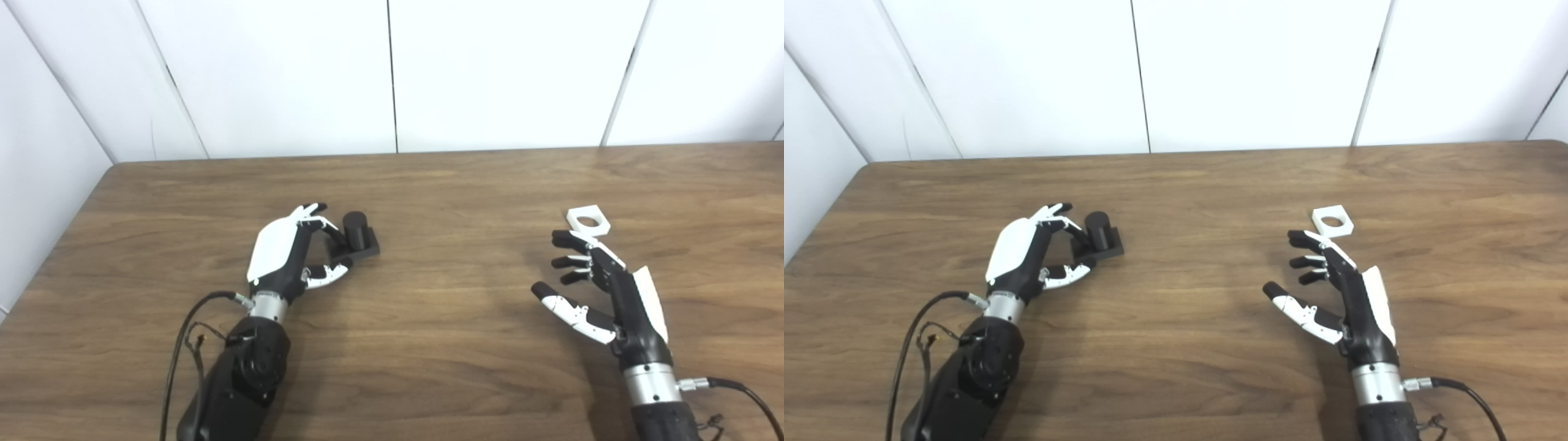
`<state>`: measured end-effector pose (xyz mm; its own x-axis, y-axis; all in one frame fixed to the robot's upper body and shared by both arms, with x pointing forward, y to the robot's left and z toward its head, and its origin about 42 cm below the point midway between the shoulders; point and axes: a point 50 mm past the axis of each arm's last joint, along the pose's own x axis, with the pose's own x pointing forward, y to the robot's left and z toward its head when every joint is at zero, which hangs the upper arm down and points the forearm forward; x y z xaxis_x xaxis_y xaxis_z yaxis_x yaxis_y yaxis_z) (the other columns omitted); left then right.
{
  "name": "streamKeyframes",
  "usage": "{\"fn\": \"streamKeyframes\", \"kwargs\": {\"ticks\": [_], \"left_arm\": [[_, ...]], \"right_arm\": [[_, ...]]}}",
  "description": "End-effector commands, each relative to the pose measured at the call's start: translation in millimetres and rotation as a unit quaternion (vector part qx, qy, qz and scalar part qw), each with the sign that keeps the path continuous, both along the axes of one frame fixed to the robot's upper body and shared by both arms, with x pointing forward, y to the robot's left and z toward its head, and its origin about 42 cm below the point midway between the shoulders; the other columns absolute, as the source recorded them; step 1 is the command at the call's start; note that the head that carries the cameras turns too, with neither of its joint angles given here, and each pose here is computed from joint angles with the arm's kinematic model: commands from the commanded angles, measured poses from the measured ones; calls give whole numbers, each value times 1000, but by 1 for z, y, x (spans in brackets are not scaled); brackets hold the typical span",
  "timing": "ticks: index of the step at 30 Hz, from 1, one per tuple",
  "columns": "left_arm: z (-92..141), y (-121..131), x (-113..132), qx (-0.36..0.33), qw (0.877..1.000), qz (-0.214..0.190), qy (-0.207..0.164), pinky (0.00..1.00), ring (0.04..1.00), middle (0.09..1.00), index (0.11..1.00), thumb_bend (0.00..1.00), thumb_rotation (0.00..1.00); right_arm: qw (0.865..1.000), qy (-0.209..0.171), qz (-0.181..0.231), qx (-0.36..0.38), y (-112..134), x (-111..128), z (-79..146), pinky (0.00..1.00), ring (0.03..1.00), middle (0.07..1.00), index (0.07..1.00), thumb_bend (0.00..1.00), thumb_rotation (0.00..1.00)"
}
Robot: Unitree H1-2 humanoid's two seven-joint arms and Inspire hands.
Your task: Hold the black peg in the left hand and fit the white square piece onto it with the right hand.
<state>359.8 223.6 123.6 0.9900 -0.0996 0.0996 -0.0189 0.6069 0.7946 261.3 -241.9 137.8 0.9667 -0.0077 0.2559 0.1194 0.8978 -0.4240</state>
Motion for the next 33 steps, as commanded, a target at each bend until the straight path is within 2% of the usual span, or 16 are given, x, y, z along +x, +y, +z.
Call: {"fn": "streamKeyframes", "kwargs": {"ticks": [1,10,18,25,30,33], "left_arm": [[15,-4,1,8,1000,-13,-23,928,947,903,489,524,64],[19,-18,-18,1,998,-50,-30,902,944,903,489,524,63],[13,-28,-34,-6,996,-80,-32,869,934,900,489,524,65],[9,-39,-47,-9,994,-103,-27,880,940,908,489,524,68],[10,-47,-55,-17,992,-125,-21,928,953,915,489,523,68],[10,-53,-61,-12,990,-136,-18,916,952,914,489,523,70]], "right_arm": [[1000,-15,-4,9,3,-3,4,551,667,770,772,585,378],[1000,-19,-7,6,3,-2,5,550,666,770,768,589,373],[1000,-22,-8,3,4,0,6,553,667,772,771,588,381],[1000,-23,-8,5,3,1,8,551,659,765,767,583,381],[1000,-23,-9,5,2,2,8,549,661,763,769,587,384],[1000,-23,-10,2,3,2,8,550,661,765,768,590,384]]}}
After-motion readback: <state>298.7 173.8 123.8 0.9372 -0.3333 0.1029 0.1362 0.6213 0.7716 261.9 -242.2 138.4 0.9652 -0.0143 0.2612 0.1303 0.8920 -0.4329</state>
